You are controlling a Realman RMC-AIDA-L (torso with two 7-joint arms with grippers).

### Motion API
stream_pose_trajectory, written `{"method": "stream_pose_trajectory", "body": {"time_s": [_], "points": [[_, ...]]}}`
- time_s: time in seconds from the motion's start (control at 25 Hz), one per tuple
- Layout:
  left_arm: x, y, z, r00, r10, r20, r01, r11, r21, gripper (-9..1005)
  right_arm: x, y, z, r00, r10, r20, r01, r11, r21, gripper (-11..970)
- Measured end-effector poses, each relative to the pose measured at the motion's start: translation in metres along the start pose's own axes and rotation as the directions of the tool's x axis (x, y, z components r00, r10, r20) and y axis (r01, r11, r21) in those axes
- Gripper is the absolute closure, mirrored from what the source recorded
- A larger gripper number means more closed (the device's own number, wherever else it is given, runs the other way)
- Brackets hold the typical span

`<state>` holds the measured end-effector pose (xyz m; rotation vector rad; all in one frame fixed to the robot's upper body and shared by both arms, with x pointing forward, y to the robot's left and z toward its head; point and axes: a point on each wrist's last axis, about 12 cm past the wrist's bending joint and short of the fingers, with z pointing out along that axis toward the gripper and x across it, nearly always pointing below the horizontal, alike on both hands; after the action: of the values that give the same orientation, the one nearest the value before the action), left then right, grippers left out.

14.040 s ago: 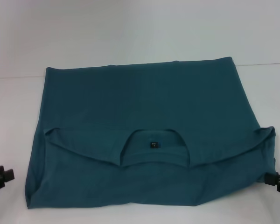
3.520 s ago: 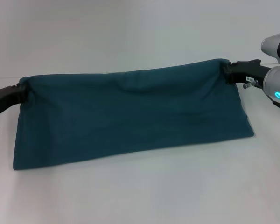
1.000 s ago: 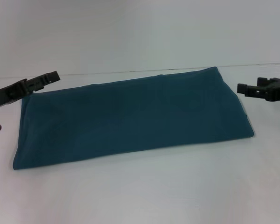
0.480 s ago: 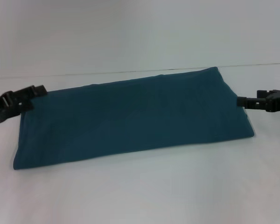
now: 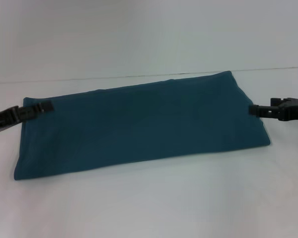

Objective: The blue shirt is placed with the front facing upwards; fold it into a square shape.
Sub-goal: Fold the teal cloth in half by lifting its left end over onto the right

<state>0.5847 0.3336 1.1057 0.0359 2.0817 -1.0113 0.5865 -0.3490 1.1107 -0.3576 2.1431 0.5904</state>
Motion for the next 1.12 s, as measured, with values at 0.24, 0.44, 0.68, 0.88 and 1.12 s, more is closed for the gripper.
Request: {"method": "stream_pose_trajectory", "body": {"time_s": [0.24,0.44,0.68,0.88,1.12], "points": [[0.004,0.003,0.005,0.998,0.055,-0.04,-0.057,0.997,-0.048,157,0.003,-0.009,-0.002,0.999,0.033,-0.037,-0.031,0.998,0.057,27],[0.007,0.005,0.006,0.991,0.128,-0.047,-0.131,0.99,-0.06,153,0.003,-0.014,0.0,0.993,0.081,-0.088,-0.07,0.99,0.119,28],[0.01,0.002,0.01,0.985,0.166,-0.045,-0.169,0.984,-0.058,155,0.004,-0.019,0.002,0.981,0.138,-0.137,-0.117,0.982,0.151,28],[0.013,0.005,0.011,0.983,0.179,-0.042,-0.181,0.98,-0.077,159,0.007,-0.019,0.002,0.981,0.139,-0.133,-0.118,0.981,0.151,28],[0.01,0.006,0.012,0.983,0.179,-0.033,-0.181,0.979,-0.093,162,0.011,-0.023,0.003,0.972,0.185,-0.142,-0.163,0.974,0.156,29]]}}
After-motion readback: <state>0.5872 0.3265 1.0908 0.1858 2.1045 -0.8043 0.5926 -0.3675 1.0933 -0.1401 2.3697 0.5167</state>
